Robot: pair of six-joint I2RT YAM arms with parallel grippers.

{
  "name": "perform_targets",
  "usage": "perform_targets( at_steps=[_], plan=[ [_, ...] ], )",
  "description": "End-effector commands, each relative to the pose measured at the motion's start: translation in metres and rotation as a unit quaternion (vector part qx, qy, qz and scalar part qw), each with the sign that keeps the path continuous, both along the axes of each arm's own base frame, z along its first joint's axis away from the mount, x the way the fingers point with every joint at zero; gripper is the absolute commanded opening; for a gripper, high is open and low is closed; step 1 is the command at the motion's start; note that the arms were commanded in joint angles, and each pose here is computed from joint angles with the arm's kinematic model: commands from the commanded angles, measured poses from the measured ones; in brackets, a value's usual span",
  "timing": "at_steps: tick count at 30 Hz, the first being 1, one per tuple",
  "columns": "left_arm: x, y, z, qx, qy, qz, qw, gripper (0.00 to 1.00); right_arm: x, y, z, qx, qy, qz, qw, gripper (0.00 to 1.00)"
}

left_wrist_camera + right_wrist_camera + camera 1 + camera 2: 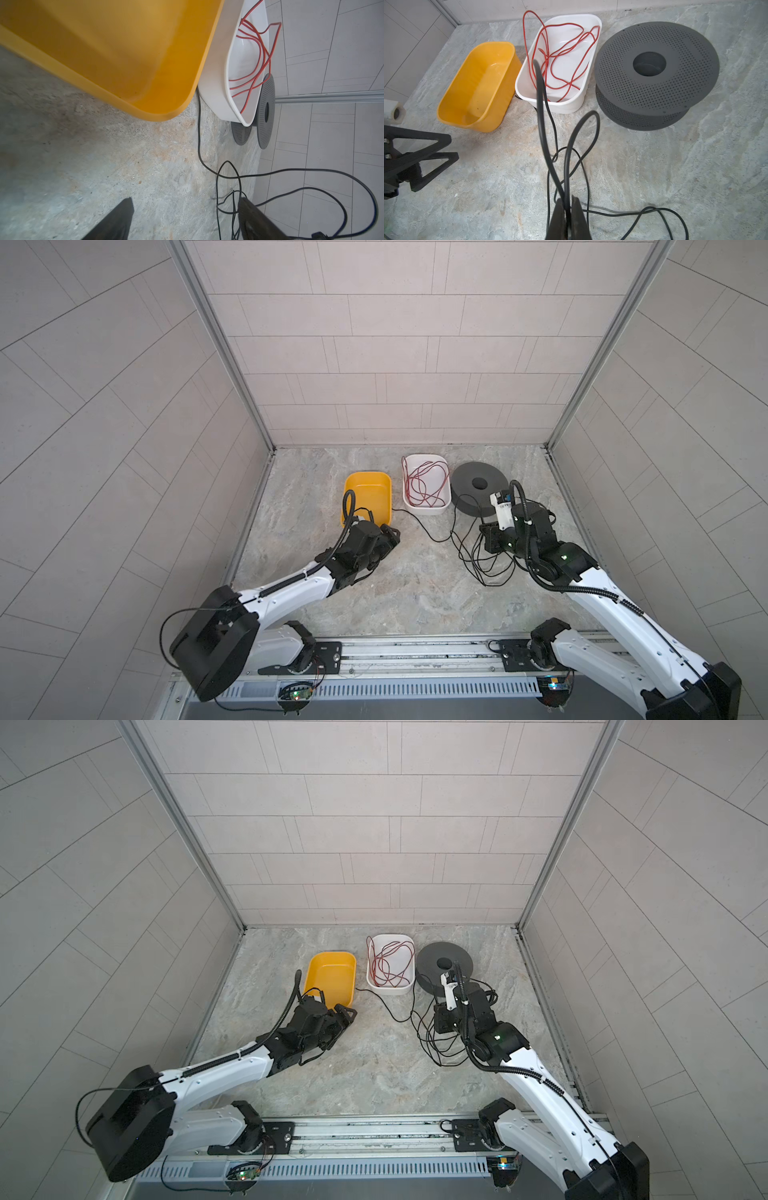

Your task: Wrap the cables

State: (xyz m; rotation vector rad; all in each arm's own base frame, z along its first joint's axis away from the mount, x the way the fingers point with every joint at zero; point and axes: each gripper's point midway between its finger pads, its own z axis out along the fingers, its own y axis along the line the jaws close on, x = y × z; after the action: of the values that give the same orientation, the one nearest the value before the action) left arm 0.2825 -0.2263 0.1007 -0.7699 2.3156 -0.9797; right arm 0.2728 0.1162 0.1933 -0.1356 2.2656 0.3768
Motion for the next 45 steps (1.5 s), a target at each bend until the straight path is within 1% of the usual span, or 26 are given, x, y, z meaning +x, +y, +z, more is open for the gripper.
perform_targets(
  at_steps=[1,6,7,11,14,15,17,22,24,28,31,32,34,37,39,42,45],
  plan=[
    [0.019,-0.012,0.016,-0.023,-0.031,0.019,0.999,0.84,-0.001,-0.012,-0.001,-0.017,0.0,-0.021,1.0,0.0],
    [0.025,-0.015,0.028,0.006,-0.053,0.007,0.999,0.83,-0.002,-0.022,-0.011,-0.031,0.018,-0.044,0.998,0.0],
    [0.027,-0.014,0.031,0.016,-0.058,0.004,0.998,0.83,-0.002,-0.025,-0.013,-0.035,0.02,-0.049,0.998,0.03],
    [0.03,-0.011,0.05,0.059,-0.081,-0.013,0.995,0.83,-0.002,-0.033,-0.016,-0.042,0.026,-0.067,0.997,0.32],
    [0.032,-0.01,0.056,0.072,-0.09,-0.019,0.993,0.83,-0.002,-0.035,-0.014,-0.039,0.026,-0.073,0.996,0.63],
    [0.032,-0.01,0.058,0.074,-0.095,-0.022,0.993,0.84,-0.002,-0.036,-0.012,-0.038,0.024,-0.074,0.996,0.7],
    [0.033,-0.009,0.061,0.087,-0.103,-0.027,0.99,0.84,-0.001,-0.037,-0.008,-0.038,0.019,-0.077,0.996,0.8],
    [0.034,0.005,0.079,0.136,-0.128,-0.041,0.981,0.84,0.0,-0.054,0.008,-0.058,-0.006,-0.115,0.992,0.96],
    [0.033,0.009,0.085,0.154,-0.133,-0.054,0.978,0.84,0.001,-0.06,0.015,-0.059,-0.018,-0.131,0.989,0.98],
    [0.034,0.019,0.101,0.16,-0.144,-0.066,0.974,0.84,0.007,-0.063,0.021,-0.057,-0.028,-0.147,0.987,0.98],
    [0.036,0.031,0.111,0.156,-0.144,-0.069,0.975,0.85,0.018,-0.062,0.023,-0.051,-0.034,-0.153,0.986,0.95],
    [0.036,0.035,0.113,0.153,-0.143,-0.07,0.975,0.86,0.024,-0.062,0.024,-0.046,-0.036,-0.16,0.985,0.94],
    [0.034,0.04,0.117,0.147,-0.139,-0.078,0.976,0.87,0.035,-0.063,0.023,-0.024,-0.032,-0.169,0.985,0.91],
    [0.029,0.046,0.125,0.14,-0.138,-0.095,0.976,0.9,0.055,-0.066,0.019,0.032,-0.028,-0.184,0.982,0.88],
    [0.024,0.051,0.129,0.154,-0.137,-0.109,0.972,0.93,0.068,-0.072,0.014,0.047,-0.026,-0.203,0.978,0.87],
    [0.018,0.065,0.135,0.189,-0.133,-0.121,0.965,0.94,0.089,-0.074,0.006,0.07,-0.024,-0.211,0.975,0.87],
    [0.015,0.074,0.138,0.187,-0.133,-0.117,0.966,0.94,0.104,-0.08,-0.003,0.088,-0.023,-0.223,0.971,0.85]
  ],
)
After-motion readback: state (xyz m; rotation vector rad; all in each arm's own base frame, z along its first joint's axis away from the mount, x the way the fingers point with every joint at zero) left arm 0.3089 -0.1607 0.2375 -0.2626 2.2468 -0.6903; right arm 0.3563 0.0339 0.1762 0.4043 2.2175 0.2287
